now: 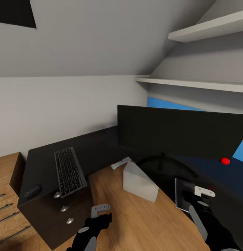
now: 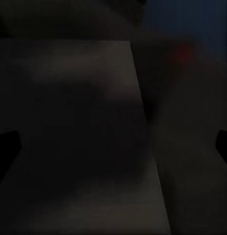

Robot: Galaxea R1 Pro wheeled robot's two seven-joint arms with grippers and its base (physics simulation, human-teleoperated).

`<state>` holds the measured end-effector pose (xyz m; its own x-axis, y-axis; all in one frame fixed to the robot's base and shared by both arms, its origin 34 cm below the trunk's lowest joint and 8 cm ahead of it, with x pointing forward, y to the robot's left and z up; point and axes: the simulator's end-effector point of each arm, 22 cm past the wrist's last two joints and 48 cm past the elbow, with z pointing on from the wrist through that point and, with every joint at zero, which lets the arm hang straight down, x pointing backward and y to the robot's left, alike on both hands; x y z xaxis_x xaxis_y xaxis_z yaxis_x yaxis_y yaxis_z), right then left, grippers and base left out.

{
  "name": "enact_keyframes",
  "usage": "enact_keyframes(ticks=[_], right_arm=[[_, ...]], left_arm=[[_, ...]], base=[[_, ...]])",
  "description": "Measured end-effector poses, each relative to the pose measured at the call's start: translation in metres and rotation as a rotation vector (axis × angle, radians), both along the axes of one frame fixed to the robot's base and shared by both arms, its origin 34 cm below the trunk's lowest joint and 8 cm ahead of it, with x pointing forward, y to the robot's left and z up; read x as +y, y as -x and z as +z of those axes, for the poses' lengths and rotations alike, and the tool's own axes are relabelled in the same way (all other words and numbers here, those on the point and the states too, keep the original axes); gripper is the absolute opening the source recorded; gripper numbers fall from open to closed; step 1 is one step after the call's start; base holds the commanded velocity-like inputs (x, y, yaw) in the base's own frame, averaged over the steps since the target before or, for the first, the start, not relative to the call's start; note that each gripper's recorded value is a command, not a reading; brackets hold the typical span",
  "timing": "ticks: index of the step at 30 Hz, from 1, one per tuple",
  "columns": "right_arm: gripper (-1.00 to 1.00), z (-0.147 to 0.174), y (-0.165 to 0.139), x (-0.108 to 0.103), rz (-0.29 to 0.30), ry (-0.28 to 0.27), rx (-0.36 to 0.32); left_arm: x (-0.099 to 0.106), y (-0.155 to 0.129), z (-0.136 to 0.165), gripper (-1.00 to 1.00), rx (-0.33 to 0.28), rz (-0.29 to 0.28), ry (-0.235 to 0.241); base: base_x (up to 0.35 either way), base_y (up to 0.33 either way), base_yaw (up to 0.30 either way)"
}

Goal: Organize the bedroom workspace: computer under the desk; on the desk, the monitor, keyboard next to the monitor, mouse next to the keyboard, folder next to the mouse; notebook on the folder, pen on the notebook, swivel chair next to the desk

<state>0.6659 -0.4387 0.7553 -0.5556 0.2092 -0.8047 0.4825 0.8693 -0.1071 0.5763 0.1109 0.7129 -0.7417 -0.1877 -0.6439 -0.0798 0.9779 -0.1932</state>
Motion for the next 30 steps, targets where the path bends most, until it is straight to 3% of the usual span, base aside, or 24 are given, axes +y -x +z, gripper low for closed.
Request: enact_keyframes(ticks=[18,30], right_arm=[[1.00,0.011,0.000,-0.001,-0.001,0.002,-0.001],[1.00,0.017,-0.003,-0.001,0.001,0.001,-0.015]], left_arm=[[0.001,0.002,0.007,1.00,0.009,0.002,-0.005],[0.000,0.005,0.003,1.00,0.017,-0.006,-0.013]], base=[[0.001,0.000,0.000],[0.171,0.000,0.000]])
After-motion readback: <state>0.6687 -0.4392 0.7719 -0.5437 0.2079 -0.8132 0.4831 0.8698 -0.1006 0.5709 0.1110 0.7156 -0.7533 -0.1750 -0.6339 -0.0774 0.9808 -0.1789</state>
